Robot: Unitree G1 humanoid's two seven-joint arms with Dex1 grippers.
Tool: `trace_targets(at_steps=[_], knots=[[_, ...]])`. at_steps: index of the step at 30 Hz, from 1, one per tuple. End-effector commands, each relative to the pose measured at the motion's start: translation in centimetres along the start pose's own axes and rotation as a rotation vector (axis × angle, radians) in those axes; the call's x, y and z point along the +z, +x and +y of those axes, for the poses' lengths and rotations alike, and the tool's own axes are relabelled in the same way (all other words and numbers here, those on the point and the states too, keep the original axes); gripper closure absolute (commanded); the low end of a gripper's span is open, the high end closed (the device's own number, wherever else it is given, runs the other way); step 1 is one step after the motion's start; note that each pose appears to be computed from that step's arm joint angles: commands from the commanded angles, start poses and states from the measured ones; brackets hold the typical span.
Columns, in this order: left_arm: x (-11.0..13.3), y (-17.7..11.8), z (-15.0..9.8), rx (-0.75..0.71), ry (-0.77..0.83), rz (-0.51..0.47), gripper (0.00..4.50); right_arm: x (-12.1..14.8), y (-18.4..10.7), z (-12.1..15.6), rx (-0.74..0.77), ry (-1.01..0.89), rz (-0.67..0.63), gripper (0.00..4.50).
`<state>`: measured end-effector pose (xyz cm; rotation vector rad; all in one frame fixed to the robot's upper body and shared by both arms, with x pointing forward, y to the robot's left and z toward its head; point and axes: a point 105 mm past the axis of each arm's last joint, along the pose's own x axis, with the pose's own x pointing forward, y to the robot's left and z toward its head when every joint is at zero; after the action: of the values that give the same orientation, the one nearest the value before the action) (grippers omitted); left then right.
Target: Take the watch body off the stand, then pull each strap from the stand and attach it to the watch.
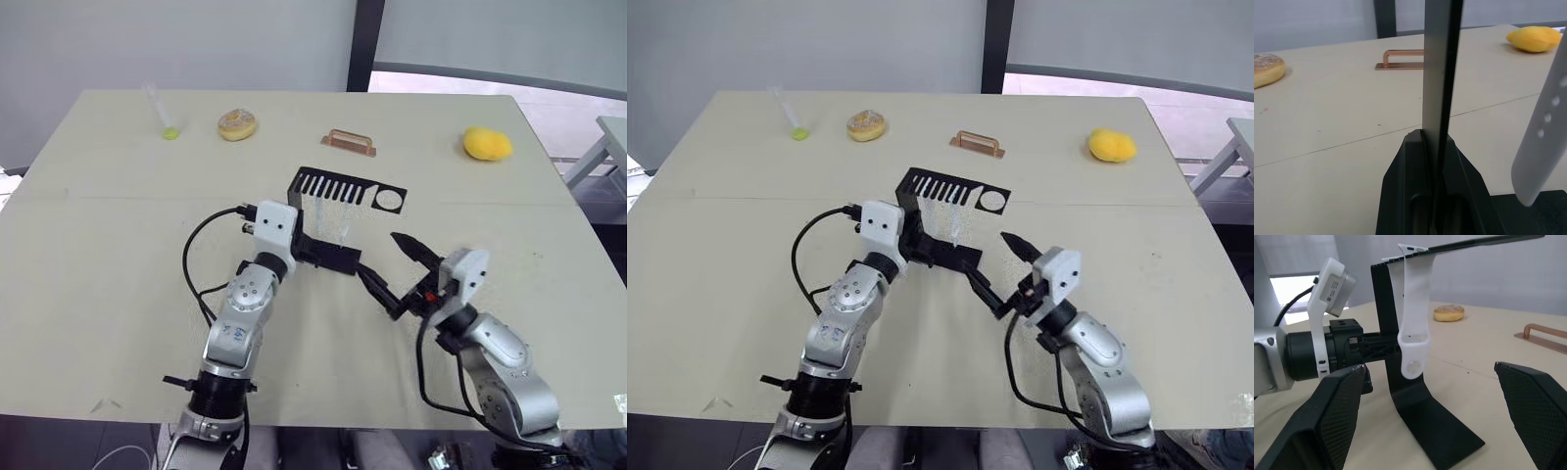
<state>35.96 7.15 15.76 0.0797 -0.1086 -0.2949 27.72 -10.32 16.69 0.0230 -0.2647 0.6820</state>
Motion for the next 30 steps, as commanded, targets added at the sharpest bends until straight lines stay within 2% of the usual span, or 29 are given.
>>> trace_targets(at_steps=[1, 11, 23, 26, 30], knots=[[1.2, 0.1, 0.5, 0.040, 0.002, -0.045, 4.43, 1.4, 1.3, 1.2, -0.028, -0.030, -0.037, 0.00], [0.8, 0.2, 0.3, 0.042, 0.009, -0.028, 4.43, 0.9, 5.3, 0.6, -0.178, -0.062, -0.035, 0.00], [0.8, 0.1, -0.1, 0.028, 0.016, -0.025, 4.43, 1.3, 7.4, 1.1, -0.148, -0.060, -0.083, 0.00], [0.8, 0.2, -0.1, 0.026, 0.016, -0.022, 4.50, 1.5, 7.8, 1.2, -0.140, -0.049, -0.097, 0.82], [0.8, 0.2, -0.2, 0.021, 0.016, -0.021, 4.50, 1.7, 8.1, 1.4, -0.122, -0.035, -0.115, 2.84]])
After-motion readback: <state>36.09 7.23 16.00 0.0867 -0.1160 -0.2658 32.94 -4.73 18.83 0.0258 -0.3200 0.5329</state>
